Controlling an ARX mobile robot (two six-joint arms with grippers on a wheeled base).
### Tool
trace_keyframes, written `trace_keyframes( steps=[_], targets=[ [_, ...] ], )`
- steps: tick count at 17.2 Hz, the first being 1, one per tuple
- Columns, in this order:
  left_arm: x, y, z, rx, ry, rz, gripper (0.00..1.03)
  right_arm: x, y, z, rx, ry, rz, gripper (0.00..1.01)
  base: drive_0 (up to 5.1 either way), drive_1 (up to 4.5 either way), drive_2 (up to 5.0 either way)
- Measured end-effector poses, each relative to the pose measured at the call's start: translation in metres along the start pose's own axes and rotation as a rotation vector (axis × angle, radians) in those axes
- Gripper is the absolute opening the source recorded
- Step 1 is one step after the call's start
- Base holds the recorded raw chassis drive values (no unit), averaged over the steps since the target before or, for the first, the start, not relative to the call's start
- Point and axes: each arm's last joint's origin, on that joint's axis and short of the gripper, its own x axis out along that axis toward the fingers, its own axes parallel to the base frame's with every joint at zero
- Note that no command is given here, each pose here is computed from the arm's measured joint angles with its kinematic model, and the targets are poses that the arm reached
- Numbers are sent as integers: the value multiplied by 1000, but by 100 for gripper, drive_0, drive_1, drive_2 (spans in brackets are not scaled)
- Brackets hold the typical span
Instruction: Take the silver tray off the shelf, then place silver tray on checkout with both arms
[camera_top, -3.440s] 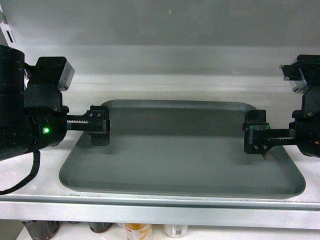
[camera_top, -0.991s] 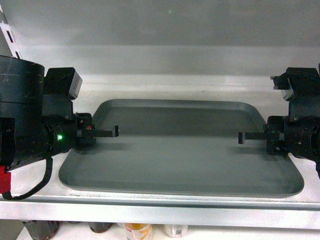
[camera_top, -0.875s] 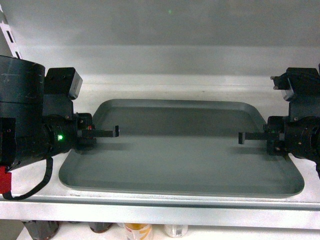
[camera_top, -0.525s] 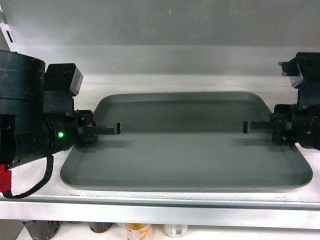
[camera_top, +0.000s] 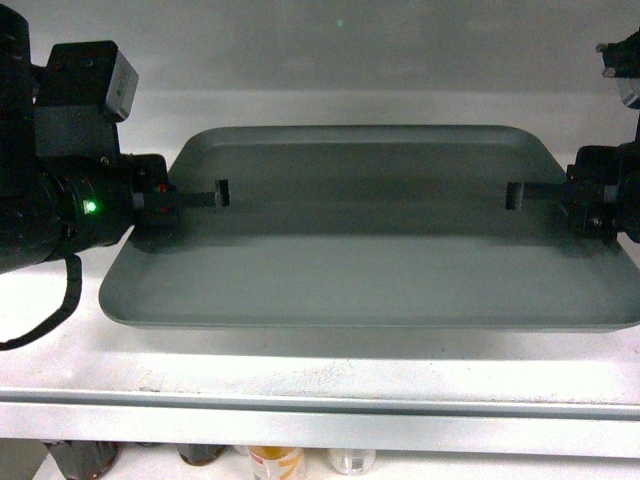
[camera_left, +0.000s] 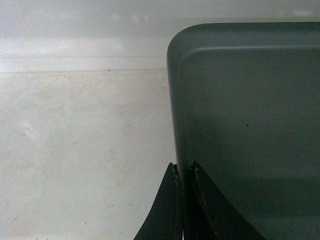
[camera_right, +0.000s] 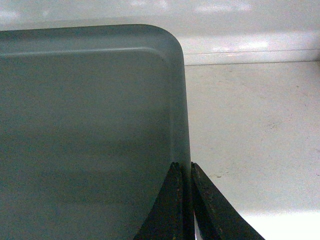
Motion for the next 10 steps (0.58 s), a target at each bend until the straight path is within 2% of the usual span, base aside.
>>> trace_keyframes(
  steps=[3,7,8,10],
  targets=[
    [-4,0,5,0,-4,0,4,-1,0,0,-4,14,2,3,0,0,0],
    [-6,0,3,4,40,3,4,-5,-1,0,-11,58,1,3,0,0,0],
    [-7,-1,1,4,70,2,4,-6,-1,-1,-22,109,-7,3,0,0,0],
    [-7,-2,-1,-2,86,2,4,-6,-3,-2,-28,133,-8,3,0,0,0]
  ],
)
